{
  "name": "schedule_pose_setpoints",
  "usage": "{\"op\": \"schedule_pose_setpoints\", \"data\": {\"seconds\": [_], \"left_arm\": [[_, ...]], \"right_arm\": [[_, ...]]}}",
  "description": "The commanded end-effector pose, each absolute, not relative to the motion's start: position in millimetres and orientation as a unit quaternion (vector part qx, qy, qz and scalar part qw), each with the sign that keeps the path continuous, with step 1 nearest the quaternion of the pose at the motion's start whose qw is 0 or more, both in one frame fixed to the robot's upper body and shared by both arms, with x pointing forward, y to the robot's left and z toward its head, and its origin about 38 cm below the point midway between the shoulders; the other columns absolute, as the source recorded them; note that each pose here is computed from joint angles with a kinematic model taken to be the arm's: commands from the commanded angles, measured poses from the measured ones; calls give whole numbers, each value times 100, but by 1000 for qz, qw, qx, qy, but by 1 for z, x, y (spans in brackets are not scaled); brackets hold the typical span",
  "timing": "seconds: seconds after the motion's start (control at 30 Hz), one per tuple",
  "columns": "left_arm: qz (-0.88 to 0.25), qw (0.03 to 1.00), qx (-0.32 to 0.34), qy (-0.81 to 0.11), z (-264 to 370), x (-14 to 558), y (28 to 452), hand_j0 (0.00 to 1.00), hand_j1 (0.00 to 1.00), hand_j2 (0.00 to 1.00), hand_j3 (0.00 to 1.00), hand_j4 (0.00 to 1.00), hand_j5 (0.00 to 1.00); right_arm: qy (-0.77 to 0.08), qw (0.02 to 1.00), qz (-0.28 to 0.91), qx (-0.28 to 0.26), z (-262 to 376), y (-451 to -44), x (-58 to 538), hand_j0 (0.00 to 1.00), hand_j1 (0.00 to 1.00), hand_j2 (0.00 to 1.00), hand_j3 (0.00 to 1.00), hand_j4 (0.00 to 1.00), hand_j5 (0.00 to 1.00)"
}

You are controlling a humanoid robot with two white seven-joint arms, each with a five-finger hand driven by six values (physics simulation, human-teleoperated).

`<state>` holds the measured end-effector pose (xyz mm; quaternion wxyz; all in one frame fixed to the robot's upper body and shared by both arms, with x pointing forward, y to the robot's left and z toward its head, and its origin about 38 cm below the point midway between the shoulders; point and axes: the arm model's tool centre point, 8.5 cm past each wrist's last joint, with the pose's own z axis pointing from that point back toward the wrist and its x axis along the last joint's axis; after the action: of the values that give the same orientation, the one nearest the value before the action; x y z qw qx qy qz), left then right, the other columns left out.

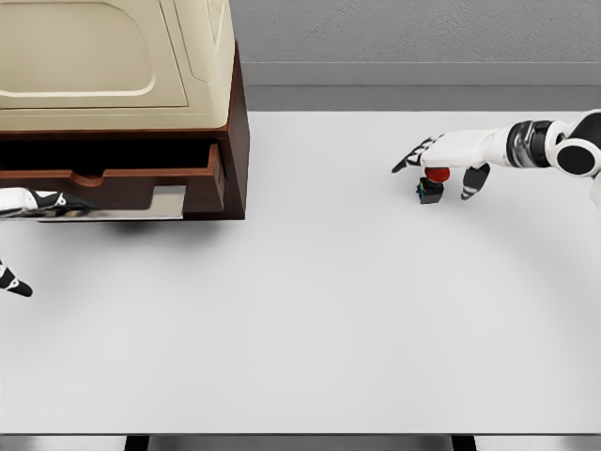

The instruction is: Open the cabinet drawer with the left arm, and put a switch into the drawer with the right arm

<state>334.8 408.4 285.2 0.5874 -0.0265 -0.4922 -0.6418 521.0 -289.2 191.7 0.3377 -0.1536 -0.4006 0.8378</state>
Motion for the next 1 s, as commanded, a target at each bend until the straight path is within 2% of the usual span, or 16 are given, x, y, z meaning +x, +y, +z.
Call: {"op": "schedule_pose_setpoints", "data": {"seconds": [0.0,0.83,0.87,0.97], "left_arm": [[-649,582,-26,-490,286,330,412,100,100,100,100,100,100],[-678,547,-39,-490,288,291,437,100,100,100,100,100,100],[-679,545,-40,-491,288,291,437,100,100,100,100,100,100],[-679,545,-39,-491,288,290,438,100,100,100,100,100,100]], "right_arm": [[-402,339,836,-154,192,-289,521,100,100,100,100,100,100],[-402,342,835,-157,195,-295,521,100,100,100,100,100,100],[-401,341,835,-157,194,-294,521,94,94,94,94,94,94],[-401,341,835,-157,194,-294,521,94,94,94,94,94,94]]}}
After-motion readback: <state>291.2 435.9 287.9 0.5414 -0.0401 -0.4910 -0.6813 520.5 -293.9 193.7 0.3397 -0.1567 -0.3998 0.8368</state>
